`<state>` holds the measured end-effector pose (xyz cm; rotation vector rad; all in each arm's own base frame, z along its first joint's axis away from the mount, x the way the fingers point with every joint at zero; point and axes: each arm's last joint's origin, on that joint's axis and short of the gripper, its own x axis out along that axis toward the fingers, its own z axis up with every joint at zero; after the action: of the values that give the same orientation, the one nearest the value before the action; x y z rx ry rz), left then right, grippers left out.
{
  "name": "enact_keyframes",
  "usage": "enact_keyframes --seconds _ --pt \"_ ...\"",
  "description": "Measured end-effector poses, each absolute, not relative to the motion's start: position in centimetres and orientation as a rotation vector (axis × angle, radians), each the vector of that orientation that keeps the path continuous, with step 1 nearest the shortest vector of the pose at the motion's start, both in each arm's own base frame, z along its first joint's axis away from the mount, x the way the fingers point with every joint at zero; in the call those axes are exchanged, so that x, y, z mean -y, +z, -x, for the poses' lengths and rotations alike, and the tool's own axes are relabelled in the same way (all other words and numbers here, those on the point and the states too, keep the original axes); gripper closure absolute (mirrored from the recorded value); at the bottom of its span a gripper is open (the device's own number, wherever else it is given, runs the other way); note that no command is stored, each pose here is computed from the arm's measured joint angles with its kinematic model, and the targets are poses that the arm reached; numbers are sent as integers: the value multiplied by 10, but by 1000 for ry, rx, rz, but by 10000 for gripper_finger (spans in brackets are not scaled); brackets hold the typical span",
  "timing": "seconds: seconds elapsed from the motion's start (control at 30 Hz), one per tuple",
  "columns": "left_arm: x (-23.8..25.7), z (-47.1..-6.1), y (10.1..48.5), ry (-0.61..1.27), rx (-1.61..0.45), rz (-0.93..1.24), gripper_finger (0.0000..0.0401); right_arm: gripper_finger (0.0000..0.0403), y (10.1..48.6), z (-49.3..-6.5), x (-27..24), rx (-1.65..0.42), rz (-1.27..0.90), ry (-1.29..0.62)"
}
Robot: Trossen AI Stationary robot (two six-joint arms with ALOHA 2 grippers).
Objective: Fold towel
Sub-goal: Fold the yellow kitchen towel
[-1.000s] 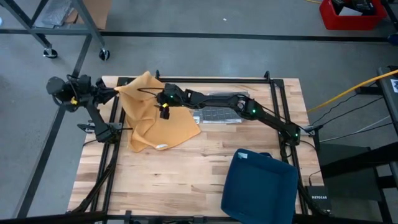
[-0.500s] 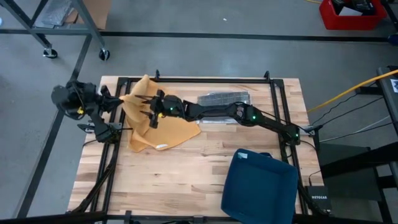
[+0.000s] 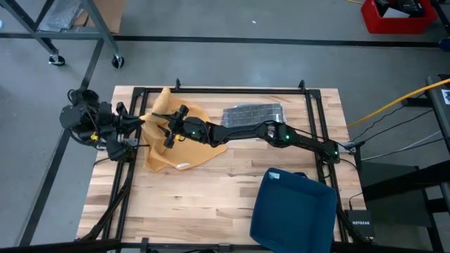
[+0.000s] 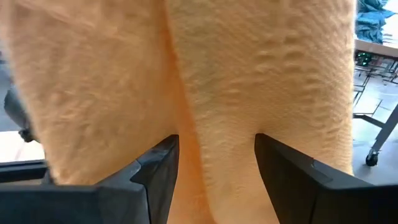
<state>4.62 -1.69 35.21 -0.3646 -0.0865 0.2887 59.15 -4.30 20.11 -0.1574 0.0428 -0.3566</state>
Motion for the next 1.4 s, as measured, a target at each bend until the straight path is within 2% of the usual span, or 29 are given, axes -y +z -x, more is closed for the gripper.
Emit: enact_keyframes --seconds 0.17,0.33,0.8,1.1,1.4 --pt "25 -52 356 289 96 367 401 189 202 -591 43 -27 105 -363" --pt "29 -55 367 288 138 376 401 189 201 -590 46 -23 53 -451" --pt "27 -53 388 238 253 427 401 189 197 -590 48 -68 58 -469" --pt "23 -49 399 197 324 454 401 189 181 -588 61 -193 72 -480" --pt "22 -48 402 178 335 459 401 189 156 -589 71 -251 -18 -457"
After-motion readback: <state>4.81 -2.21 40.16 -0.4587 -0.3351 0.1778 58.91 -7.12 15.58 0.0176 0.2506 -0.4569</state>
